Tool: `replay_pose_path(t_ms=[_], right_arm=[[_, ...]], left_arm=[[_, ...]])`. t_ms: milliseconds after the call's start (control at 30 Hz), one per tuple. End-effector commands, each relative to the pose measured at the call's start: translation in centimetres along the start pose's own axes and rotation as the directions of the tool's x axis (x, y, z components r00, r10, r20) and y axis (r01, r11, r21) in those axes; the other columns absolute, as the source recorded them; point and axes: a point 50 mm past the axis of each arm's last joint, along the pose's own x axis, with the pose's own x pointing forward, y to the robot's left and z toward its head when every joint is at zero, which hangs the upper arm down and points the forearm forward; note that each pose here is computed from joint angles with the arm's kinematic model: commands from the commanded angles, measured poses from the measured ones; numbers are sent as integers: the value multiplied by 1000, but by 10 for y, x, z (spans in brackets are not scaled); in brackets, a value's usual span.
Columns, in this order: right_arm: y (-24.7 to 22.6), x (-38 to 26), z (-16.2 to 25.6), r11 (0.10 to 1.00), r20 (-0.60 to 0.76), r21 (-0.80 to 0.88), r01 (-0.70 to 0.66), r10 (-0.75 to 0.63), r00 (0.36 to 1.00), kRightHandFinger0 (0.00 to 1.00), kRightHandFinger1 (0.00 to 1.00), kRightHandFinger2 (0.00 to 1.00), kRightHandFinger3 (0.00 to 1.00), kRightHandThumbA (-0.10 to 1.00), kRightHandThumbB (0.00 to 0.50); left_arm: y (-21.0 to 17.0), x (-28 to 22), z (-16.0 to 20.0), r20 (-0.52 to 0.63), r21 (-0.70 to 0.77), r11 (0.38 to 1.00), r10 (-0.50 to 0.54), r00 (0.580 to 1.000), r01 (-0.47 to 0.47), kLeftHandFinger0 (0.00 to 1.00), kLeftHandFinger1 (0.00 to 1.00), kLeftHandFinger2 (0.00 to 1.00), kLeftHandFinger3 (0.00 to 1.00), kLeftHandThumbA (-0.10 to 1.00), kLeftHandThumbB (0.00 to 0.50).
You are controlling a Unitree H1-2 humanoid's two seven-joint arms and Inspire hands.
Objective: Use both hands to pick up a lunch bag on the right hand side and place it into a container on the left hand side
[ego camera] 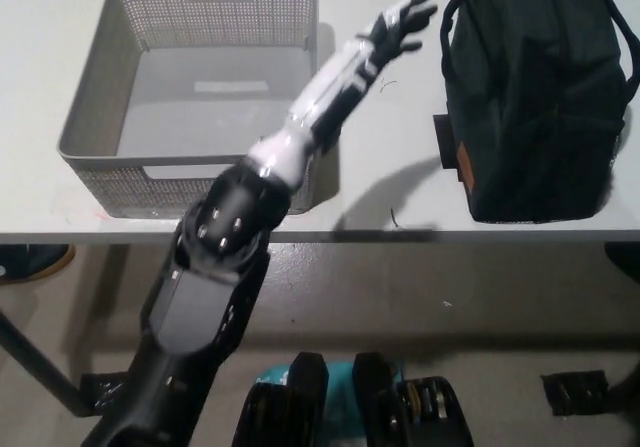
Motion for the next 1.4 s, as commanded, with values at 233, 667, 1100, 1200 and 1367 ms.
replay_pose_path(t_ms=[233,667,1100,1200,1367], right_arm=[[8,75,-20,998,-43,69,0,3,999,1000,1000,1000,1000,1000,254],[23,111,-19,995,-58,104,-1,7,998,1000,1000,1000,1000,1000,264],[26,109,-18,992,-50,126,3,4,999,1000,1000,1000,1000,1000,266],[26,107,-19,991,-54,131,0,7,999,1000,1000,1000,1000,1000,267],[22,107,-21,989,-68,145,-4,14,998,1000,1000,1000,1000,1000,275]], left_arm=[[-2,64,21,-22,-220,968,122,992,-124,1000,1000,1000,1000,1000,357],[-28,99,12,-120,-263,961,56,991,-87,1000,1000,1000,1000,1000,399],[-62,106,-29,-312,-407,891,70,948,-200,1000,1000,1000,1000,1000,336],[-67,99,-42,-356,-414,879,81,931,-235,1000,1000,1000,1000,1000,351],[-66,91,-53,-375,-409,878,89,923,-251,1000,1000,1000,1000,1000,371]])
